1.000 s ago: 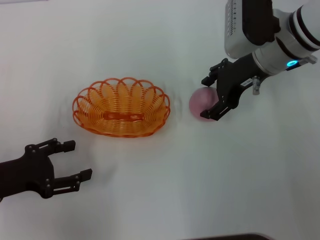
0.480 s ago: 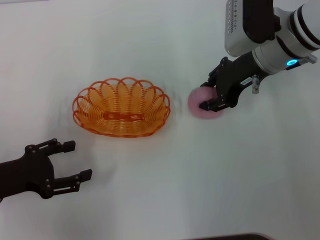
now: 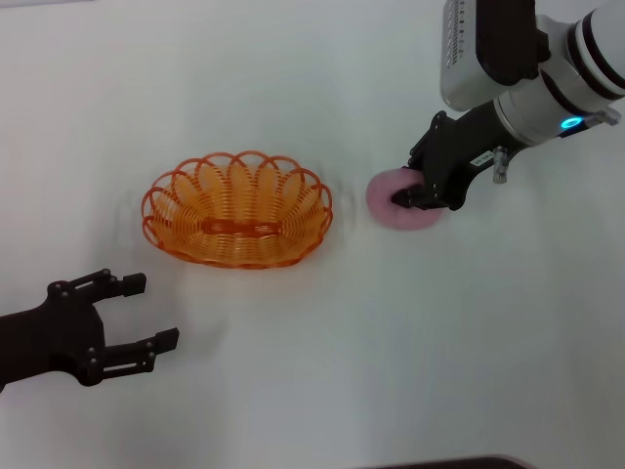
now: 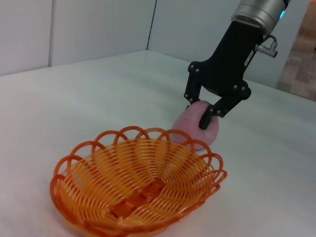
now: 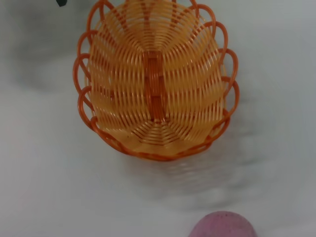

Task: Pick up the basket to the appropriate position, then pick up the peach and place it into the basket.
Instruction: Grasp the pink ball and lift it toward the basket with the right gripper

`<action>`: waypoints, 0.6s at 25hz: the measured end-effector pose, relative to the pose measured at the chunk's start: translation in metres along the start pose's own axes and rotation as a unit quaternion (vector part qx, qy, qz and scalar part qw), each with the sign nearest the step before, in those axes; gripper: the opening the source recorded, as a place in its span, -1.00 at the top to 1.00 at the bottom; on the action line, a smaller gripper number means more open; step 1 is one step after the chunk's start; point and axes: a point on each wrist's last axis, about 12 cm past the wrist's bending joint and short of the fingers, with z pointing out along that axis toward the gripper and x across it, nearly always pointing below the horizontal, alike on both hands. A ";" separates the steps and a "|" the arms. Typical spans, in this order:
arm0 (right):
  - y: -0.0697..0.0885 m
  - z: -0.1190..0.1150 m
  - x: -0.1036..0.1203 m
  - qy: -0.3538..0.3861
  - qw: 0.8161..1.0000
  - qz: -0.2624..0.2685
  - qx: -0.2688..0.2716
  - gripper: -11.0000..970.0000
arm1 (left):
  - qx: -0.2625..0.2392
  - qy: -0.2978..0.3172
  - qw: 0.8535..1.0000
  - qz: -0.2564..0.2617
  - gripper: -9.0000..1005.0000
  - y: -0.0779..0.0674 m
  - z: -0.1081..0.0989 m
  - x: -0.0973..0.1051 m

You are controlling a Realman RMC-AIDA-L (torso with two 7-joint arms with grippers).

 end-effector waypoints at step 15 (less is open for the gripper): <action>0.000 0.000 0.000 0.000 1.000 0.001 0.000 0.57 | -0.001 0.000 1.000 0.000 -0.68 0.000 0.000 0.000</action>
